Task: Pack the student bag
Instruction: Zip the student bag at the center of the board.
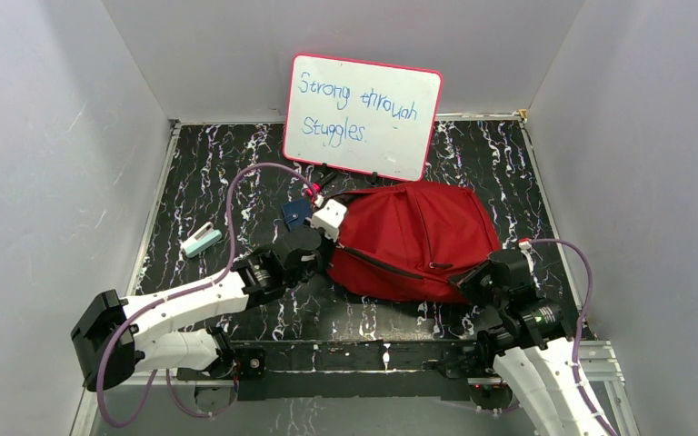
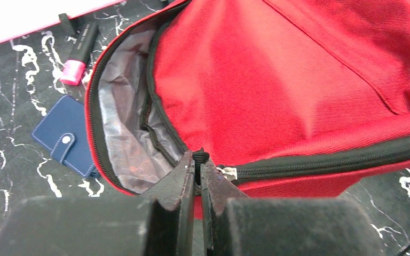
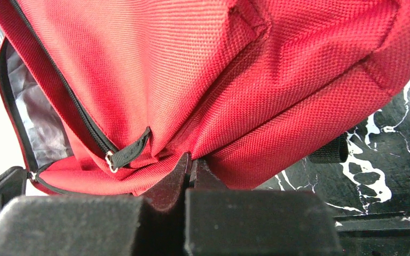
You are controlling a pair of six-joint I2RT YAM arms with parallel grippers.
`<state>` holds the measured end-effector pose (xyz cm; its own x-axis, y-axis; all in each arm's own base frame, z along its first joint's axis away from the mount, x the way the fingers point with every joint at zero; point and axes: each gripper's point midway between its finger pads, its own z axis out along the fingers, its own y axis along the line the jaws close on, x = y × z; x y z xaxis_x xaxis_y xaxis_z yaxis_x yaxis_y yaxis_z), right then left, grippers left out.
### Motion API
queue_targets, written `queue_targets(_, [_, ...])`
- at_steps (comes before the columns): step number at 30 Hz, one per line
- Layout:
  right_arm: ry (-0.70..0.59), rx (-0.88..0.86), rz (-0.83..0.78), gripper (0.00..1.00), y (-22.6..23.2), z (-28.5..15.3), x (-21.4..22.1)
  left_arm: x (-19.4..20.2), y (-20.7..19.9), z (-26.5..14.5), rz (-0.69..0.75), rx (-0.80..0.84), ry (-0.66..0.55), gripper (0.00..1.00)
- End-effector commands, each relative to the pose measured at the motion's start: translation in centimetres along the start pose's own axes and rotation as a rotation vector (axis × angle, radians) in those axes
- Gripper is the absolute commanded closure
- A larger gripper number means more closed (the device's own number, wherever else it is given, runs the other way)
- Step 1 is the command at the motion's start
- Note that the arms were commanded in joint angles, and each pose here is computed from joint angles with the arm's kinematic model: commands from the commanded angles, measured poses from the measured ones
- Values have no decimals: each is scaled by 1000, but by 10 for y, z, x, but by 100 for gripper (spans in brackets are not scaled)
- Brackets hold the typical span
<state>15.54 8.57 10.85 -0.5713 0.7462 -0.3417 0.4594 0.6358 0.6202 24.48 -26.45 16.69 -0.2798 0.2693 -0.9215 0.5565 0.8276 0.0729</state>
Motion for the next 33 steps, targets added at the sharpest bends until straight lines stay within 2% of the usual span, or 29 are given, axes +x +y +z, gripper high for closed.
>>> queue_targets(1, [-93, 78, -42, 100, -16, -6, -17, -16, 59, -1, 19, -206, -19, 100])
queue_targets(5, [-95, 38, -69, 100, -7, -8, -19, -25, 52, -1, 25, -133, -41, 100])
queue_targets(10, [-95, -226, -199, 99, 50, -22, -23, -31, 18, -2, 6, 61, -54, 100])
queue_targets(16, [-49, -670, -474, 65, 131, -63, -8, -32, -14, -4, -41, 228, -49, 100])
queue_targets(20, [52, -896, -685, 58, 163, -87, 12, -32, -20, -4, -61, 257, -42, 100])
queue_targets(24, [62, -827, -763, 55, 167, -81, 4, -32, -18, -6, -70, 249, -48, 100])
queue_targets(27, [22, -782, -787, 54, 166, -83, -5, -32, -13, -8, -83, 225, -56, 100])
queue_targets(33, [-112, -944, -924, 54, 175, -99, -3, -25, 8, -6, -125, 100, -38, 100])
